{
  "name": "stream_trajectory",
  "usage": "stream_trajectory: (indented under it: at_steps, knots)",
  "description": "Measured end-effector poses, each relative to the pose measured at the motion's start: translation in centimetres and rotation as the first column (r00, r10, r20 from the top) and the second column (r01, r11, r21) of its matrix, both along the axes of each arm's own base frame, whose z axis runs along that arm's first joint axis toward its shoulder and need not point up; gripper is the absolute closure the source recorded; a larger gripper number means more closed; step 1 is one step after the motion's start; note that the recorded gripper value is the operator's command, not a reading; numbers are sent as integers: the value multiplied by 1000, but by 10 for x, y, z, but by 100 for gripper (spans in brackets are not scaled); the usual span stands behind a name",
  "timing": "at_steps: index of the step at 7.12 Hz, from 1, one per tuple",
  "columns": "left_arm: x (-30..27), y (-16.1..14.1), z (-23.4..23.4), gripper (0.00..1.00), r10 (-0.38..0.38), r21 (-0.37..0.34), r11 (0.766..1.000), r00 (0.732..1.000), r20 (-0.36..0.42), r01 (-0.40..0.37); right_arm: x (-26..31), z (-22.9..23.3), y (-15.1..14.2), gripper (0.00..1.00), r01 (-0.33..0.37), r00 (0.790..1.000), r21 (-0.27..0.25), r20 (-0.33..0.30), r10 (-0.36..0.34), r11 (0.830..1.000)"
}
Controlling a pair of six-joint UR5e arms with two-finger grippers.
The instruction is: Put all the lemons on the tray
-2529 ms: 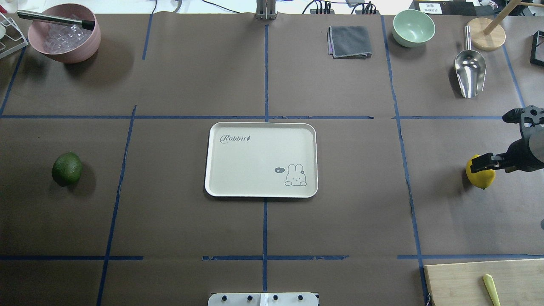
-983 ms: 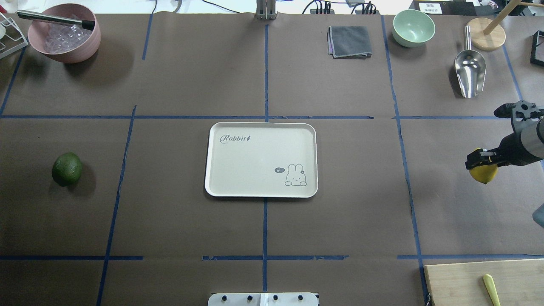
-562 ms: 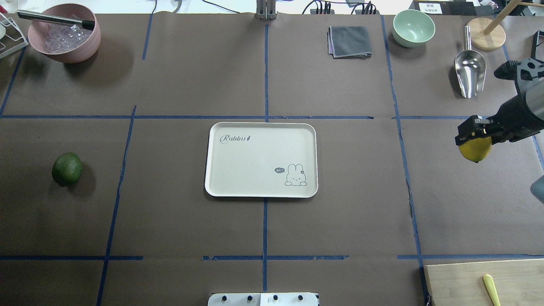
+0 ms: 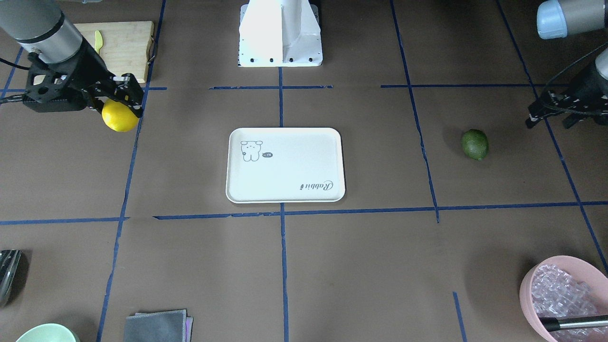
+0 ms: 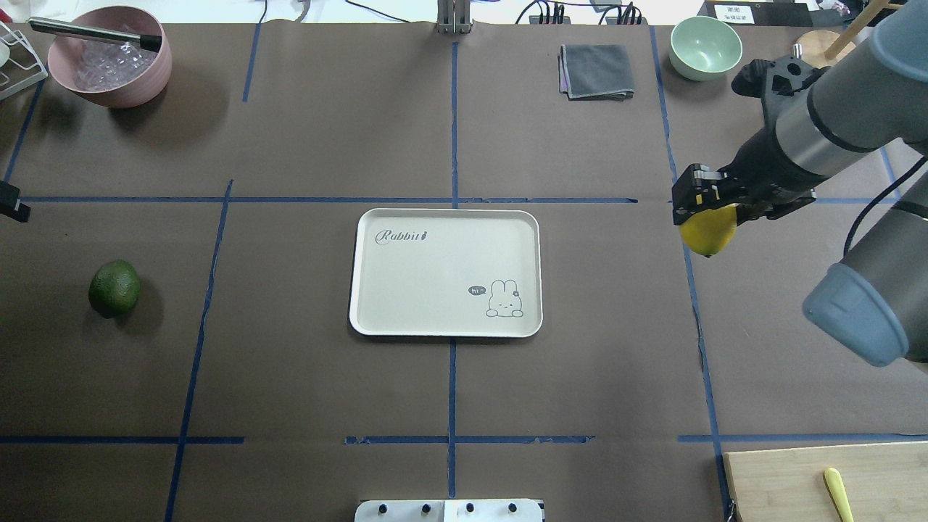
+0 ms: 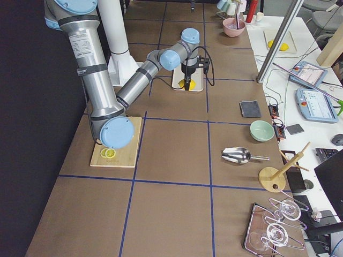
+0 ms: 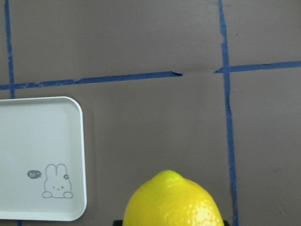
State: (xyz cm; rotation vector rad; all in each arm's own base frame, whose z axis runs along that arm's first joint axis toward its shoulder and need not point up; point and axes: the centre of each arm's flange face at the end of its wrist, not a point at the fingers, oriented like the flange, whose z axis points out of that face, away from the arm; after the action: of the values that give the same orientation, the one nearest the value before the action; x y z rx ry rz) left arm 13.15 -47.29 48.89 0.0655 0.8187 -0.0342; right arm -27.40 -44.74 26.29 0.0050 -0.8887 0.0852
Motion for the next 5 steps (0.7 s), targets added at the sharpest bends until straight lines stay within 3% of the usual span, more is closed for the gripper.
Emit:
stream_trajectory:
  at_steps: [5]
  knots:
    - [98, 26, 4, 0, -52, -1, 999, 998, 28, 52, -139, -79, 31, 99, -45, 999, 7, -6, 45, 999]
